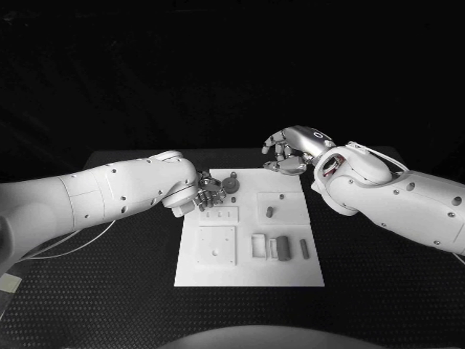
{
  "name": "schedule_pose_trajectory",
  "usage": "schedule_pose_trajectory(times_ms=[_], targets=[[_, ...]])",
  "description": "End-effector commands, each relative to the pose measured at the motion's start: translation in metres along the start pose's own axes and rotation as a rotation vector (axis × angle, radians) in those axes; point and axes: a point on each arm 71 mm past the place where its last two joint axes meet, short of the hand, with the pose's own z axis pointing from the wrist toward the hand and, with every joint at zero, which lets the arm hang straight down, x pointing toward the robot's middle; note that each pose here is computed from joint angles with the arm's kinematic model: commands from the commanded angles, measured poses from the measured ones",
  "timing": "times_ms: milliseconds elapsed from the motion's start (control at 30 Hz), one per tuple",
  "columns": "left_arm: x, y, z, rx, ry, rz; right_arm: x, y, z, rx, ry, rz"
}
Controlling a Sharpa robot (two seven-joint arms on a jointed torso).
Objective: Assemble the parts on the task board
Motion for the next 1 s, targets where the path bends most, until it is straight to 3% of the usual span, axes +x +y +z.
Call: schedule_pose_trajectory(times_ms=[33,467,1000], targets=[[0.0024,-0.0001,0.0020,-0.007,0.000,0.058,0.001,0.002,0.000,-0.010,0.013,-0.002],[0.0133,0.0085,0.0117,-0.032,0.027,0.059,0.002,0.004,0.003,-0.012,0.017,0.000],[0.0210,0.0086,0.0156,-0.031,0.011,0.042,0.002,0.006,0.005,-0.012,0.024,-0.003]])
